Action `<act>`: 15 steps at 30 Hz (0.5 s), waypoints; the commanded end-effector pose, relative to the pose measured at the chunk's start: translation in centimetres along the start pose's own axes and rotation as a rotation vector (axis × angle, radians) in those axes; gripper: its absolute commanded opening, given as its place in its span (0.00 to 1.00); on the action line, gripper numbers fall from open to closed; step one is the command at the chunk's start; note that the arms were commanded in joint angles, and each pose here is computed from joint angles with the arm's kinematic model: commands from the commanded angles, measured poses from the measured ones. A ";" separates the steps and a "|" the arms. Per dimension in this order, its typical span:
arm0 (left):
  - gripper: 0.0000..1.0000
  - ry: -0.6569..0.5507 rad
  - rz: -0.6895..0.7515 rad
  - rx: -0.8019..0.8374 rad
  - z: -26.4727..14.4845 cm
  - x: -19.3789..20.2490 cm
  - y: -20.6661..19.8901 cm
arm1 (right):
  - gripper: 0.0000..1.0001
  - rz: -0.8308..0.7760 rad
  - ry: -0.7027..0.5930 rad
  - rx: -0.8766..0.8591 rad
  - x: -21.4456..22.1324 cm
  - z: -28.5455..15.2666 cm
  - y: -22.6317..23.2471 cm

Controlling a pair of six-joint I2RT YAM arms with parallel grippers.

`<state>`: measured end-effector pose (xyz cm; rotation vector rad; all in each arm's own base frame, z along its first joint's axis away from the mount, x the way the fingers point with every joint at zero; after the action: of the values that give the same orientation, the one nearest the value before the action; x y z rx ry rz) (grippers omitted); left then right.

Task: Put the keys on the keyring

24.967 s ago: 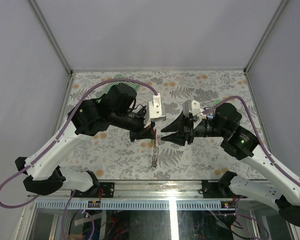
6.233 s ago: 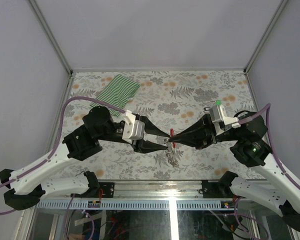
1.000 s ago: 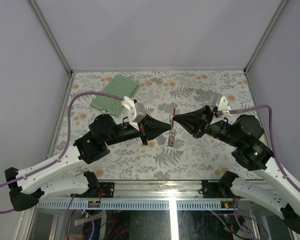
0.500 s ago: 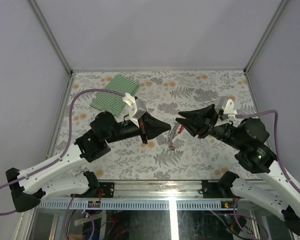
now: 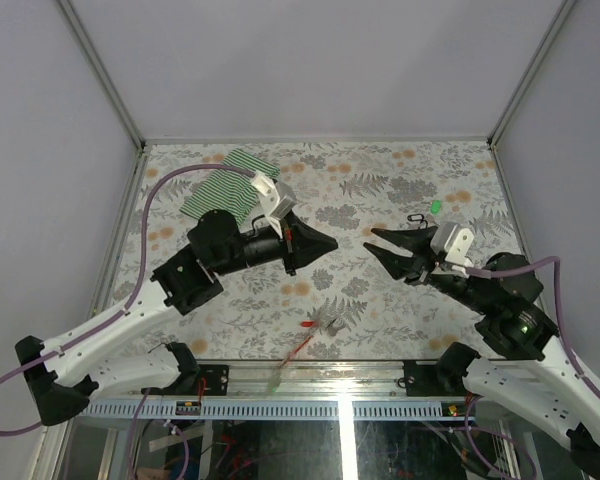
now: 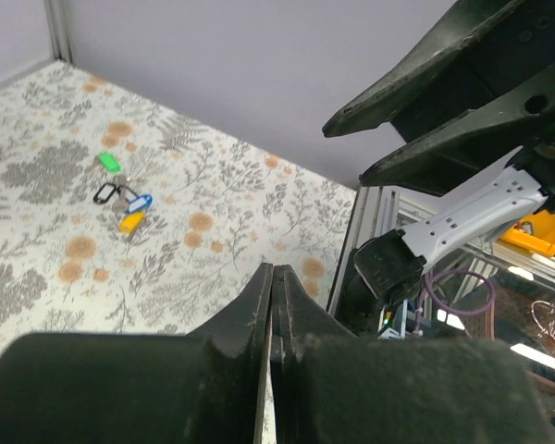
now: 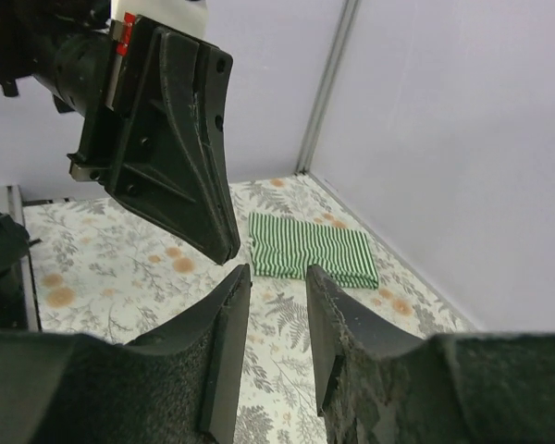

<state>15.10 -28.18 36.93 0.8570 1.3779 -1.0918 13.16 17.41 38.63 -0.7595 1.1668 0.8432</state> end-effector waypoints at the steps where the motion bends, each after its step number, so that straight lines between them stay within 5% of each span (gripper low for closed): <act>1: 0.00 0.081 -0.034 -0.079 -0.2 0.6 1.7 | 0.37 -0.032 0.027 0.082 0.5 0.3 -1.2; 7: 0.01 0.182 -0.085 -0.249 -1.1 3.3 4.7 | 0.43 0.071 0.196 0.121 4.4 0.4 -1.4; 15: 0.32 0.216 -0.169 -0.379 -3.2 5.3 7.3 | 0.54 0.199 0.393 -0.033 8.9 0.6 0.9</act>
<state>19.78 -24.87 31.57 0.6906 1.7357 -0.8735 15.04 18.85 31.12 -0.8149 1.5175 0.8113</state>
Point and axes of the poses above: each gripper's point midway between its finger pads, its own z axis out along the fingers, its own y axis along the line the jaws close on, x = y × z, the point moved 5 cm from there along -z, back along the fingers, and after that the axes turned 9 degrees about z, right-handed, at the moved point
